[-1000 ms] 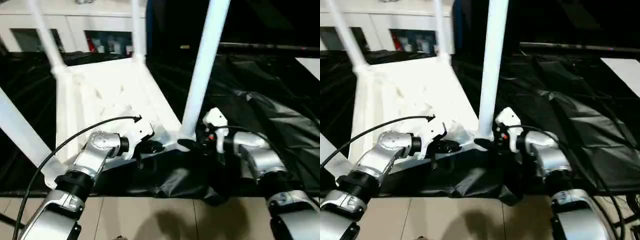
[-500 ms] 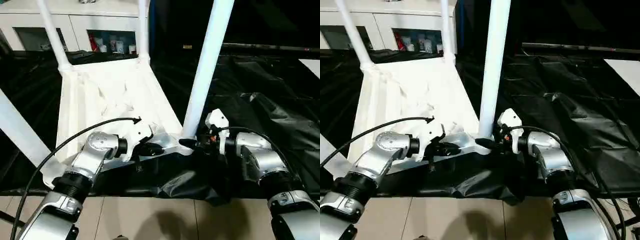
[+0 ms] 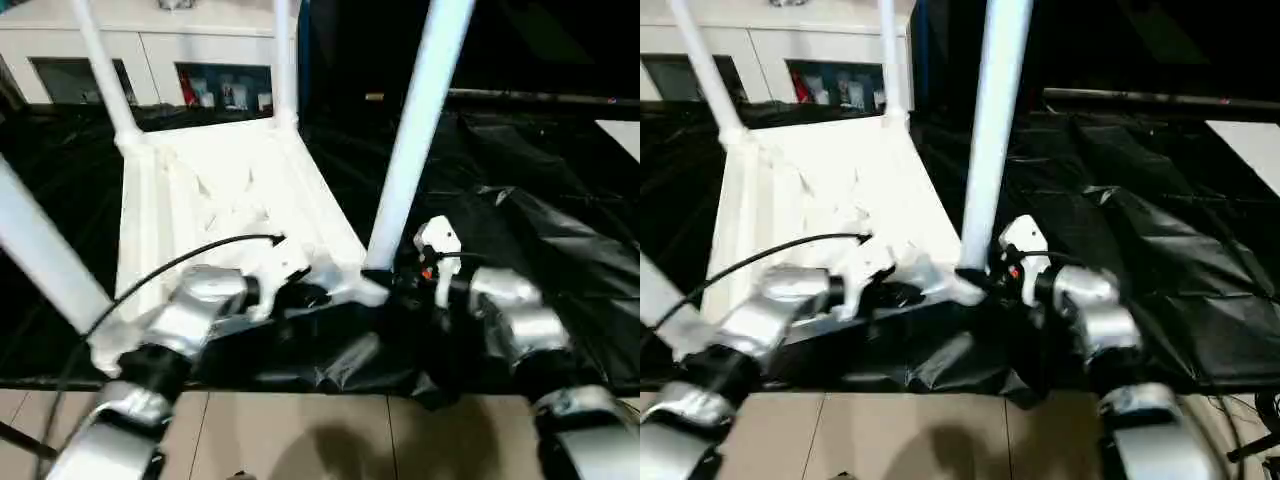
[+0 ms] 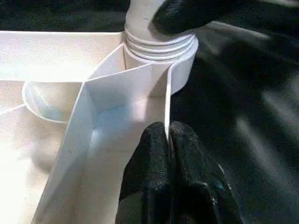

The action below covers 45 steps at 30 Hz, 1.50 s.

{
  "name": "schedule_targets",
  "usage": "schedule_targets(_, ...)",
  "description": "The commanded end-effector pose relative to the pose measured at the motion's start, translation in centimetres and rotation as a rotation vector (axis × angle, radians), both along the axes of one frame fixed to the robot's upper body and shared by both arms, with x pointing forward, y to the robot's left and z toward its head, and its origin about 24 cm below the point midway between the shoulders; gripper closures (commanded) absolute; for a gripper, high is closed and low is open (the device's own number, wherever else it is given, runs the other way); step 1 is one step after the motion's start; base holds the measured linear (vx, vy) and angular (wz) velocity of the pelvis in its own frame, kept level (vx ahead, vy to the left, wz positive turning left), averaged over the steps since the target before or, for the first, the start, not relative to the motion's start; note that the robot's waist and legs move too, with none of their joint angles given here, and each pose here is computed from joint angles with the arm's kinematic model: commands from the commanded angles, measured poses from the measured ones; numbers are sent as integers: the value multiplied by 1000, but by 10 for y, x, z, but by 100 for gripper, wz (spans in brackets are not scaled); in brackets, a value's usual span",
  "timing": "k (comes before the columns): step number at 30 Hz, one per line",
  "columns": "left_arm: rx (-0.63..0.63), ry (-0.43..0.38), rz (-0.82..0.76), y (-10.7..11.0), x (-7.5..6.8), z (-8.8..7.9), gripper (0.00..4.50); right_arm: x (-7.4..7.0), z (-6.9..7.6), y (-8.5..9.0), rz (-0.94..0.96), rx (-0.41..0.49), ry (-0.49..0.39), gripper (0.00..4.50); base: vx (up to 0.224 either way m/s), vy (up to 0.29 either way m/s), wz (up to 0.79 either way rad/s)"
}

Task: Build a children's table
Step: Rotate leg to tighten

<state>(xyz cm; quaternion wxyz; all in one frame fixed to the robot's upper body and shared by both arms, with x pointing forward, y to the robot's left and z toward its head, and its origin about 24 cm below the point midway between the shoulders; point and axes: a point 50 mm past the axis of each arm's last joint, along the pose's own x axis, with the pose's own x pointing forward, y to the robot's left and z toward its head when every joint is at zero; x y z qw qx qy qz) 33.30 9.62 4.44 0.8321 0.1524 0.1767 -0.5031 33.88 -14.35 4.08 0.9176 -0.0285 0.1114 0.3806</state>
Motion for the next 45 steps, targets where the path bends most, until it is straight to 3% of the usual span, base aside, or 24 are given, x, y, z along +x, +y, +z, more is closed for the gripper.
schedule_targets(1, 42, -21, 139, -8, 9, -3, 450, -8, -25, 19, -78, -28, 104, 244, 0, 0, 0)
schedule_targets(6, 51, -37, 200, -27, 12, -4, 450, -1, -31, 36, -314, -26, 153, 245, 0, 0, 0)
schedule_targets(9, 48, -49, 182, -32, 11, -4, 450, 0, -28, 44, -288, -23, 127, 245, 0, 0, 0)
schedule_targets(12, 46, -74, 140, -31, 11, -3, 450, 0, -20, 47, -233, 37, 95, 245, 0, 0, 0)
schedule_targets(13, 41, -85, 108, -30, 9, -2, 450, 0, -15, 46, -198, 69, 80, 190, 0, 0, 0)
schedule_targets(17, 28, -85, 51, -24, 6, -1, 450, 2, -7, 38, -106, 72, 53, 156, 0, 0, 0)
schedule_targets(20, 11, -73, -12, -16, 3, 0, 450, 0, -1, 26, 24, 15, 29, 133, 0, 0, 0)
schedule_targets(29, -42, 3, -198, 7, -15, 3, 450, -9, 16, -11, 317, -42, 52, 133, 0, 0, 0)
schedule_targets(42, -58, 24, -213, 14, -20, 3, 450, -13, 17, -13, 406, -27, 69, 237, 0, 0, 0)
schedule_targets(45, -59, 26, -215, 14, -21, 3, 450, -13, 16, -13, 410, -25, 76, 240, 0, 0, 0)
